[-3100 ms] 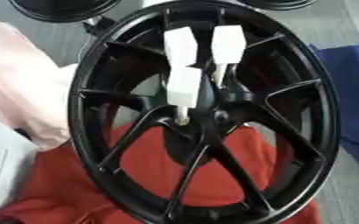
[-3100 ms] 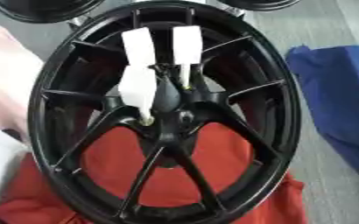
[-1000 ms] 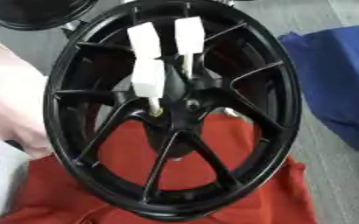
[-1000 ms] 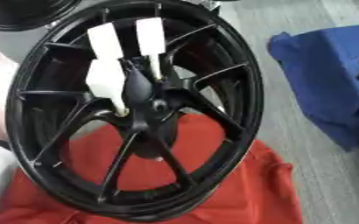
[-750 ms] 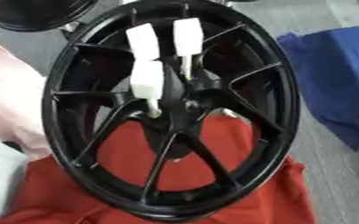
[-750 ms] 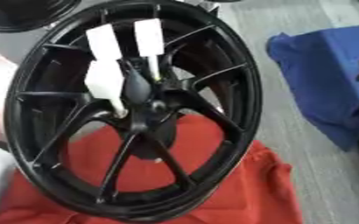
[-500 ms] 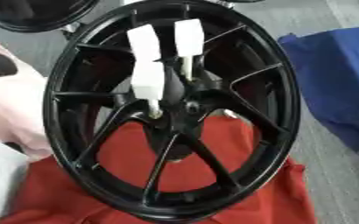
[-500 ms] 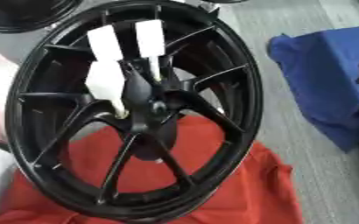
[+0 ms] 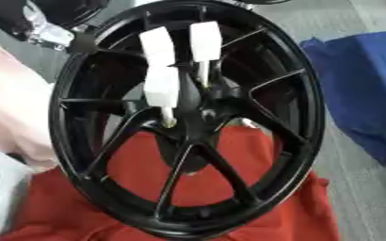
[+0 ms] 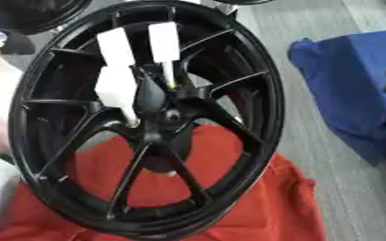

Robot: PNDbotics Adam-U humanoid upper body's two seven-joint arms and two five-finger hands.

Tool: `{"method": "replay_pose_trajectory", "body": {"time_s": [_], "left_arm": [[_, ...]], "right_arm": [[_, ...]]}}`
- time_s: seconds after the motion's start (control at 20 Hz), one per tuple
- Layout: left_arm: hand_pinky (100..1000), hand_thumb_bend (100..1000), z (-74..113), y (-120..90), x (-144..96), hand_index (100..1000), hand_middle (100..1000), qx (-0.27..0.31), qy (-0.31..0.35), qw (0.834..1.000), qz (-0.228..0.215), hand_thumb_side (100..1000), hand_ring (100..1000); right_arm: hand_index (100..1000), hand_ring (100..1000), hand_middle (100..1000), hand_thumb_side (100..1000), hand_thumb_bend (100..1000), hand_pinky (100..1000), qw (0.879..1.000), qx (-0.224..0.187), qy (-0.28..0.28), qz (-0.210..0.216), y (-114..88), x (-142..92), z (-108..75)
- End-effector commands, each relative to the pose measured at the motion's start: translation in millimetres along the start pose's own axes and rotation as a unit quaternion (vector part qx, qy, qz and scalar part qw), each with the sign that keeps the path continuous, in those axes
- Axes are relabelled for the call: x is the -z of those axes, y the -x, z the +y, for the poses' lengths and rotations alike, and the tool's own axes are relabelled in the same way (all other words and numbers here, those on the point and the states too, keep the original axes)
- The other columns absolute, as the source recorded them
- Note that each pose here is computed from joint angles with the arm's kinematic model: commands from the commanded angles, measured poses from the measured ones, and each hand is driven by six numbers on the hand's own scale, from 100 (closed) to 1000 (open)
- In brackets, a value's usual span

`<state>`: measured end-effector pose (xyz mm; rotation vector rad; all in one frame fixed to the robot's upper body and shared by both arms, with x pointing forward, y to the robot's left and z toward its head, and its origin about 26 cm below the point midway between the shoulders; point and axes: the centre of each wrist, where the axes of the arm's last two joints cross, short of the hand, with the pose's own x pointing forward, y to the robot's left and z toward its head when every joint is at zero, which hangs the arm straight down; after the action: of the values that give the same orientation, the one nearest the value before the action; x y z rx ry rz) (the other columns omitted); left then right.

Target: Pull the pin out of the wheel hub.

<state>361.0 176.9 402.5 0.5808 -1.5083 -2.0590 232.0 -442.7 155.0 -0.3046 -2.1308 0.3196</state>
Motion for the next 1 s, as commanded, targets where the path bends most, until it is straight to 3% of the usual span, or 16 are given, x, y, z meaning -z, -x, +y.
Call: {"method": "replay_pose_trajectory", "body": {"time_s": [0.05, 0.25, 0.5, 0.7, 1.0], "left_arm": [[799, 454, 13.6, 0.0, -4.4, 814, 685, 0.008, -0.018, 1.0, 0.003, 592, 741], [784, 452, 18.0, 1.3, -1.5, 810, 670, -0.01, -0.026, 1.0, 0.008, 596, 729], [772, 420, 14.8, 4.9, 2.6, 809, 653, -0.086, -0.038, 0.995, 0.015, 613, 715], [778, 442, 14.2, -4.8, 0.3, 817, 658, -0.123, -0.072, 0.989, 0.04, 609, 719], [791, 503, 9.8, -23.9, 2.7, 835, 686, -0.127, -0.101, 0.982, 0.094, 606, 743]], "right_arm": [[744, 523, 505, 558, 100, 836, 1.0, -0.016, -0.011, -0.004, -6.1, 4.5, -5.9], [744, 523, 505, 559, 100, 836, 1.0, -0.016, -0.012, -0.002, -5.5, 4.1, -6.1], [744, 523, 505, 561, 100, 836, 1.0, -0.017, -0.011, 0.002, -4.8, 3.1, -6.3], [744, 523, 505, 562, 100, 835, 1.0, -0.018, -0.011, 0.003, -4.9, 3.1, -6.3], [744, 523, 505, 566, 100, 835, 1.0, -0.018, -0.014, 0.007, -4.3, 3.8, -5.6]]}}
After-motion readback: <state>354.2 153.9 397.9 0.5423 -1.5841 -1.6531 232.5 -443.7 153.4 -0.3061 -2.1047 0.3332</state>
